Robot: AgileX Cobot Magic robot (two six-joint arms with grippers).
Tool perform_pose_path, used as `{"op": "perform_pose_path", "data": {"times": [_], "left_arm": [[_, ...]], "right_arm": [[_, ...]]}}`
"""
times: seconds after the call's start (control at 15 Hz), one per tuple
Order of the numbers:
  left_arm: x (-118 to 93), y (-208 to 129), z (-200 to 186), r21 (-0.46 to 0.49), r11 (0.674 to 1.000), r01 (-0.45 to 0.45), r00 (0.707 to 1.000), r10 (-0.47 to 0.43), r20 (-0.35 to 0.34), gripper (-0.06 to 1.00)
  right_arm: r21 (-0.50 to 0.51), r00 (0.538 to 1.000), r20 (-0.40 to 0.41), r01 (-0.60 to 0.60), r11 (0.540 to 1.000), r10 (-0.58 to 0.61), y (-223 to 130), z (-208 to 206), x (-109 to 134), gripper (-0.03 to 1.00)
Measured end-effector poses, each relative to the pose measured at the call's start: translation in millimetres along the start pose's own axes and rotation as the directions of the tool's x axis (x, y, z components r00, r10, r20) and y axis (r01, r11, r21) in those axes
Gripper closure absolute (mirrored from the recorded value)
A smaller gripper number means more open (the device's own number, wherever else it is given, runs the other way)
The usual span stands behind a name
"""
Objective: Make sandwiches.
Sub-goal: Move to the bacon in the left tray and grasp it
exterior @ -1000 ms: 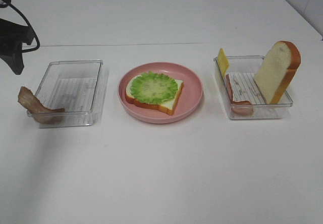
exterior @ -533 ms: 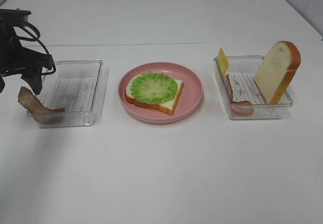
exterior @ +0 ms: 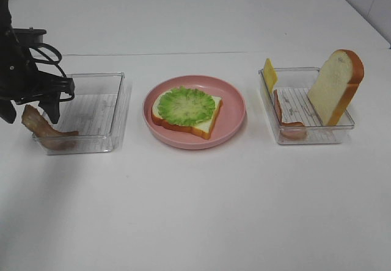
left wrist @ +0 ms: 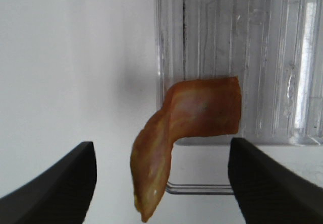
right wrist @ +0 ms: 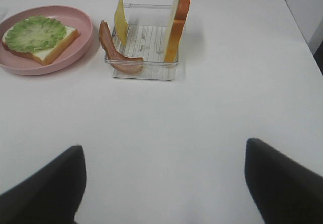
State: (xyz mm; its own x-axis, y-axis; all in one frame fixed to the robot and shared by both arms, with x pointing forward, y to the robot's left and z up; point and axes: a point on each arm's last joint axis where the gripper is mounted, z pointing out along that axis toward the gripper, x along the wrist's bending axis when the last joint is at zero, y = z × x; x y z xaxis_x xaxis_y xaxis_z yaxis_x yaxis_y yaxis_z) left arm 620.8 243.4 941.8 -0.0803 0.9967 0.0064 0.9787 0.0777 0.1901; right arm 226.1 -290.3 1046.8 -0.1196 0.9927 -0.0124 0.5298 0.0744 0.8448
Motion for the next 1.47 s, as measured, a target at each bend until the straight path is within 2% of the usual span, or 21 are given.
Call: {"op": "perform_pose_path", "data": {"times": [0.4, 0.73, 1.07, 1.13, 1.27, 1.47], "left_arm": [[-0.7, 0.6, 0.0, -0.006, 1.000, 0.007, 1.000, -0.007, 0.007, 0.33], [-0.7, 0.6, 0.0, -0.006, 1.000, 0.008, 1.000, -0.008, 0.007, 0.57], [-0.7, 0.8, 0.0, -0.009, 1.000, 0.008, 1.000, -0.008, 0.008, 0.73], [-0.7, 0.8, 0.0, -0.009, 1.000, 0.008, 1.000, -0.008, 0.008, 0.83], [-0.7, 0.8, 0.0, -0.009, 1.000, 0.008, 1.000, -0.008, 0.008, 0.94], [-1.7, 0.5, 0.0, -0.006, 1.000, 0.018, 1.000, -0.018, 0.019, 0.94]], "right_arm": [[0.000, 1.000, 0.000, 0.000, 1.000, 0.000, 0.0, 0.0, 0.0, 0.16], [0.000, 1.000, 0.000, 0.000, 1.000, 0.000, 0.0, 0.0, 0.0, 0.16], [0.000, 1.000, 0.000, 0.000, 1.000, 0.000, 0.0, 0.0, 0.0, 0.16], [0.000, 1.000, 0.000, 0.000, 1.000, 0.000, 0.0, 0.0, 0.0, 0.16], [0.000, 1.000, 0.000, 0.000, 1.000, 0.000, 0.0, 0.0, 0.0, 0.16], [0.000, 1.000, 0.000, 0.000, 1.000, 0.000, 0.0, 0.0, 0.0, 0.16]]}}
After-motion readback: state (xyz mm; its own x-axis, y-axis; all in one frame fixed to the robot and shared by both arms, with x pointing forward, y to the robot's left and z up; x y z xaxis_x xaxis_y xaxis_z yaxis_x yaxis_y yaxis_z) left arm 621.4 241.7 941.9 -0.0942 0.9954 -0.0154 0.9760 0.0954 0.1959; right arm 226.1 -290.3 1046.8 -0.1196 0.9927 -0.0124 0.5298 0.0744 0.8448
